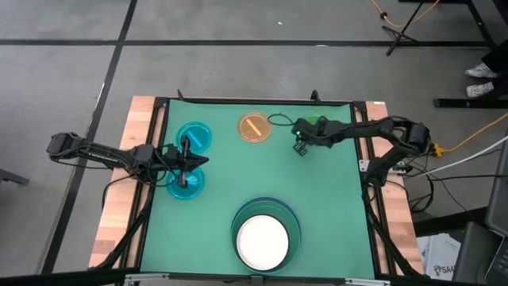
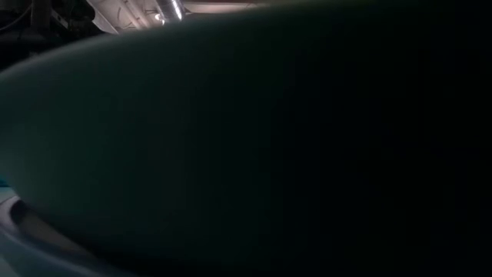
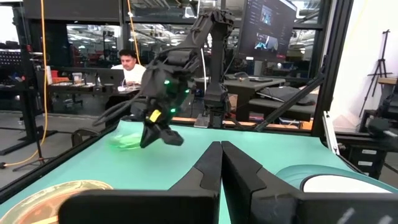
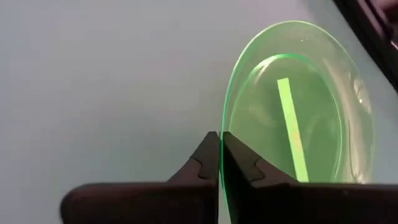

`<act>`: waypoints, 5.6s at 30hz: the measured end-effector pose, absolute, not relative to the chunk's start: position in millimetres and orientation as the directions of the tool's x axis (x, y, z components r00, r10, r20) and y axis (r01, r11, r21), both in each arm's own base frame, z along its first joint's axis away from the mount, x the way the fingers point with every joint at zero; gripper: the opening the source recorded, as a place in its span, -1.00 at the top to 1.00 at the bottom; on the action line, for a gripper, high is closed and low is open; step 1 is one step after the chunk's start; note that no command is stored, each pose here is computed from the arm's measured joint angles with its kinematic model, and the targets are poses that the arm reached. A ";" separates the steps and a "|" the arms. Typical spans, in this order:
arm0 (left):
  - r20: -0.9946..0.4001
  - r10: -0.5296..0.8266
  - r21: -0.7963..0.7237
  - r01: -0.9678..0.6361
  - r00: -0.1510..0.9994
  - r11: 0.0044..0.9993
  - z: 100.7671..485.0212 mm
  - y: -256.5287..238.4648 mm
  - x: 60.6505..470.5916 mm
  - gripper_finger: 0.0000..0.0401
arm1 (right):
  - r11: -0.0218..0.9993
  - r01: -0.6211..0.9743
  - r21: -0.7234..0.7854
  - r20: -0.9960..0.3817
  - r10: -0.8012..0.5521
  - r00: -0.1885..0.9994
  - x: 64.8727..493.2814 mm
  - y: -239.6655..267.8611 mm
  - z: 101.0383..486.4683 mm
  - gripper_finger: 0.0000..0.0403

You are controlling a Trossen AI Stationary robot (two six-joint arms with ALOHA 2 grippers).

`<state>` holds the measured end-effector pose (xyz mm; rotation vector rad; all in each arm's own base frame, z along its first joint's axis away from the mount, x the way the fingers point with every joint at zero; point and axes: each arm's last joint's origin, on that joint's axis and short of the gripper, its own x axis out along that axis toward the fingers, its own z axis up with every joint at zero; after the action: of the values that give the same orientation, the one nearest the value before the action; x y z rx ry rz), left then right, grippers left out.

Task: Stack plastic plates
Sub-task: Stack the green plate on top of the white plate, then stack the orange plate on top of the green plate

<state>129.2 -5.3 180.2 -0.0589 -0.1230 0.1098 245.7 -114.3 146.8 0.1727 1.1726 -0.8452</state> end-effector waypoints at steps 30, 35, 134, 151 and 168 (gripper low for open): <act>0.097 0.112 -0.062 -0.106 0.989 0.992 178.0 -5.4 129.5 0.98 | 0.995 0.049 -0.089 -0.681 -0.097 0.726 302.9 126.3 220.7 0.99; 0.097 0.112 -0.069 -0.106 0.989 0.992 178.0 -5.4 129.5 0.98 | 0.999 -0.013 -0.045 -0.612 -0.018 0.790 297.5 153.4 227.5 1.00; 0.078 0.169 0.001 -0.170 0.983 0.986 176.2 -3.7 129.4 0.98 | 0.919 0.086 -0.384 -0.778 -0.373 0.506 380.4 -100.0 129.3 0.36; 0.057 0.190 0.021 -0.191 0.980 0.981 174.1 -2.9 129.8 0.98 | 0.880 -0.004 -0.474 -0.762 -0.408 0.503 383.8 -116.1 113.0 0.38; 0.051 0.188 0.021 -0.189 0.981 0.982 173.5 -3.0 129.9 0.98 | 0.870 -0.020 -0.492 -0.748 -0.411 0.521 386.1 -113.5 112.8 0.96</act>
<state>129.9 -3.0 173.5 0.0255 -0.0488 0.1901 386.1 -113.5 112.8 -0.4787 1.0046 -0.2448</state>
